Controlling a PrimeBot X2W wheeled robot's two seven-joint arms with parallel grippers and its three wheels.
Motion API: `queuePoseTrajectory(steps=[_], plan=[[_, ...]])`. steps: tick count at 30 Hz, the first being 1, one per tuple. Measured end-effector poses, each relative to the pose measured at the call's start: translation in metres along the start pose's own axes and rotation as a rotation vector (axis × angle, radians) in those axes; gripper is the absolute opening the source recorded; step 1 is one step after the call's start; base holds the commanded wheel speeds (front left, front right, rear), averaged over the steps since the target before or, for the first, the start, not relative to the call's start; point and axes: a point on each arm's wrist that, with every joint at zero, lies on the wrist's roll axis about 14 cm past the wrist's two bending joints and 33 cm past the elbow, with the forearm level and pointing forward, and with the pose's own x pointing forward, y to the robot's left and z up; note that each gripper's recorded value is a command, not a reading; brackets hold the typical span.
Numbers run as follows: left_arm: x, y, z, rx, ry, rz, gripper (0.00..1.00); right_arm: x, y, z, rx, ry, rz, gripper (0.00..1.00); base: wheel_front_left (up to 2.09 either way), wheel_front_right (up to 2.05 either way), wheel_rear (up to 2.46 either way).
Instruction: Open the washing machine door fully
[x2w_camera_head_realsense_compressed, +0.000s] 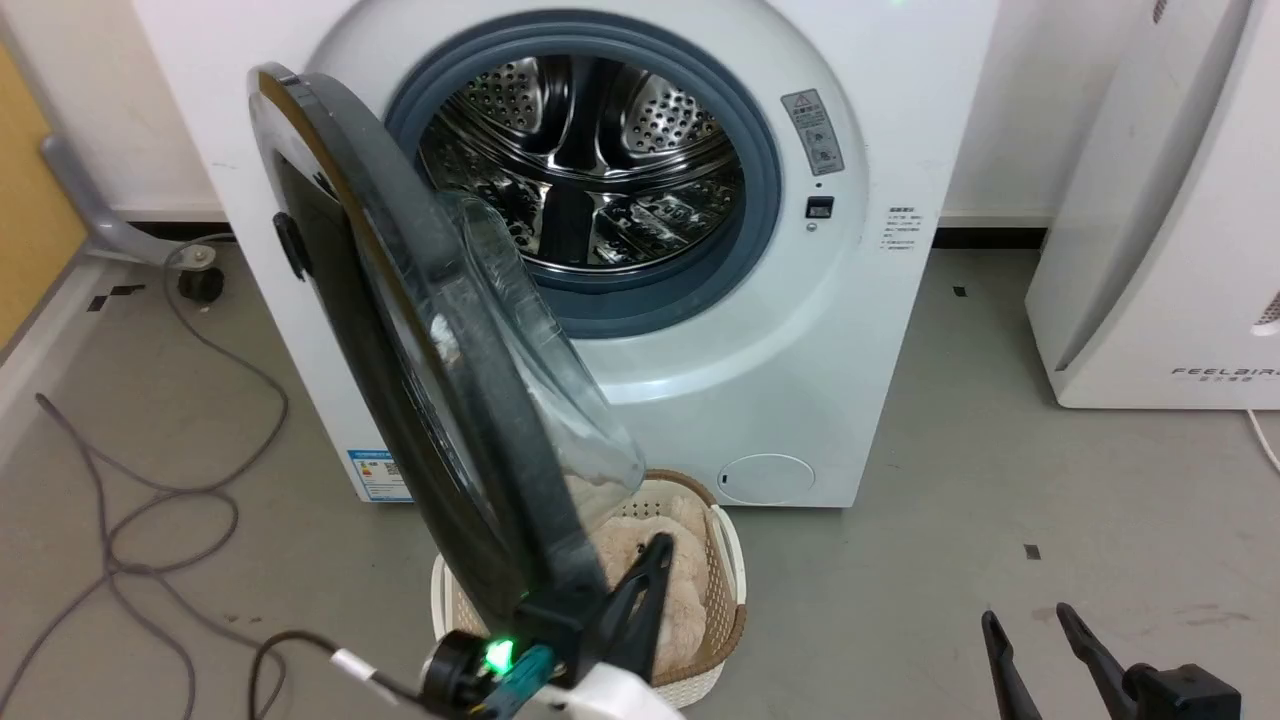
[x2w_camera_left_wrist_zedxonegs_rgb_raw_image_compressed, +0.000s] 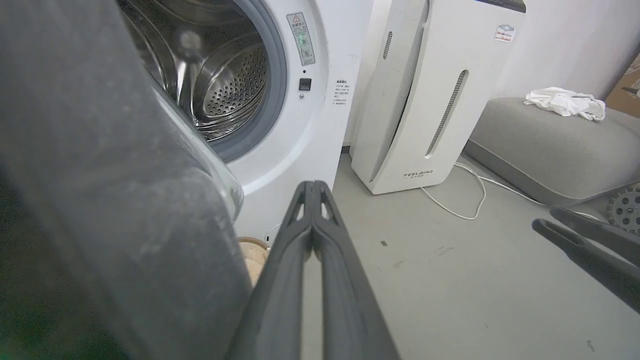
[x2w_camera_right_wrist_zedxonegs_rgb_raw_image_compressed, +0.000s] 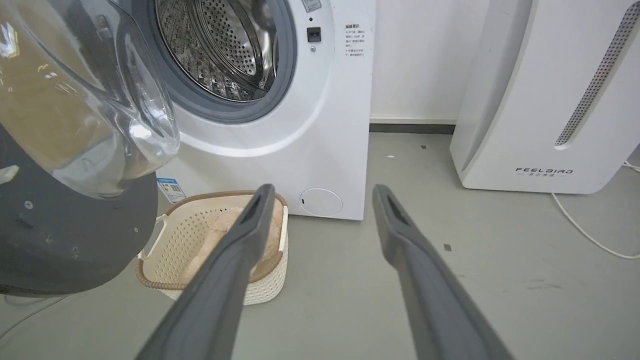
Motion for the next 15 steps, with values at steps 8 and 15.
queuePoseTrajectory(steps=[8,15], plan=[[-0.030,0.034,0.015,0.003,-0.028,0.138,0.00,0.008,0.011,-0.003,0.008,0.014,0.038,1.00,0.00,0.00,0.00],[-0.060,0.066,0.030,0.019,-0.064,0.286,0.00,0.020,0.030,-0.007,0.004,0.030,0.101,1.00,0.00,0.00,0.00]])
